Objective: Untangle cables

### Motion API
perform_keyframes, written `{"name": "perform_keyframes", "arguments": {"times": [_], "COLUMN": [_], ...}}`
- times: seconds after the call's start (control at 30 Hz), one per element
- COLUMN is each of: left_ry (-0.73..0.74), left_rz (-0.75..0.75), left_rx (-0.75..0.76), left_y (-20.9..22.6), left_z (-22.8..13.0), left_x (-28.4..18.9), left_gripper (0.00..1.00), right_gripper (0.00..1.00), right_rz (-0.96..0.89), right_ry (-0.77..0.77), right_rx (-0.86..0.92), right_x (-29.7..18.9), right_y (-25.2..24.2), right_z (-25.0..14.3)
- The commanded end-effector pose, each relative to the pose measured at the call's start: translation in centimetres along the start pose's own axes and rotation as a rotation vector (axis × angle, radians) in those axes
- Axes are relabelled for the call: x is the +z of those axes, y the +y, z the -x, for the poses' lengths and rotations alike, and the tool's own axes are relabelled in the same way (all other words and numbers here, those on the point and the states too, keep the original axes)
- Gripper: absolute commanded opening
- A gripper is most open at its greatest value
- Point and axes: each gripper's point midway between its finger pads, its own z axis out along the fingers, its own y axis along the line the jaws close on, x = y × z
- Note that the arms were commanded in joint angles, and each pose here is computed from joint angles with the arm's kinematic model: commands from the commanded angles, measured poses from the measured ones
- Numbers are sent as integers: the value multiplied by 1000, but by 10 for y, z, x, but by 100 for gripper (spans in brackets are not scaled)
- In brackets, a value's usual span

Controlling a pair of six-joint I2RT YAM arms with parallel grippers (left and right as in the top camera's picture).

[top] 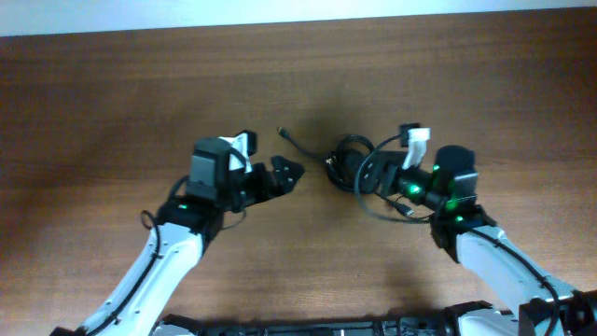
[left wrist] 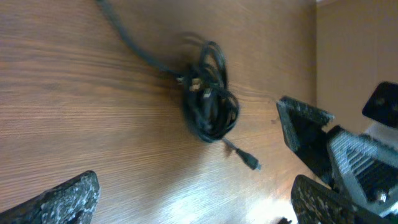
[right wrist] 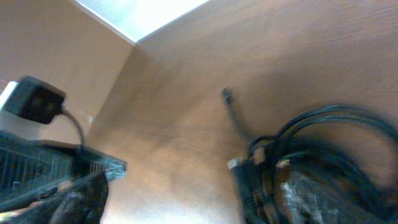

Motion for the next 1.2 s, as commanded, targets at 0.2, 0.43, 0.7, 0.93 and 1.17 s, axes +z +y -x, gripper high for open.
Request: {"name": "perform_keyframes", "arguments": {"times": [0.2, 0.43, 0.7, 0.93, 1.17], "left_ry": [45, 14, -124, -150, -50], "left_rz": [-3, -42, -18, -14, -166], "left_rx": [-113, -77, -59, -34, 36], "left_y": [-12, -1, 13, 2, -20], "left_z": [-36, -51, -35, -39, -25], "left_x": [90, 148, 168, 176, 156], "left_gripper": [99, 98, 64, 28, 0], "right_gripper": [99, 99, 99, 99, 99], "right_rz": [72, 132, 107, 73, 52], "right_ry": [-134, -86, 7, 75, 143], "right_rx": [75, 128, 282, 402, 469], "right_x": [-58, -73, -70, -70, -72], "right_y": [-9, -11, -20, -27, -29], "right_z": [58, 51, 24, 2, -20]}}
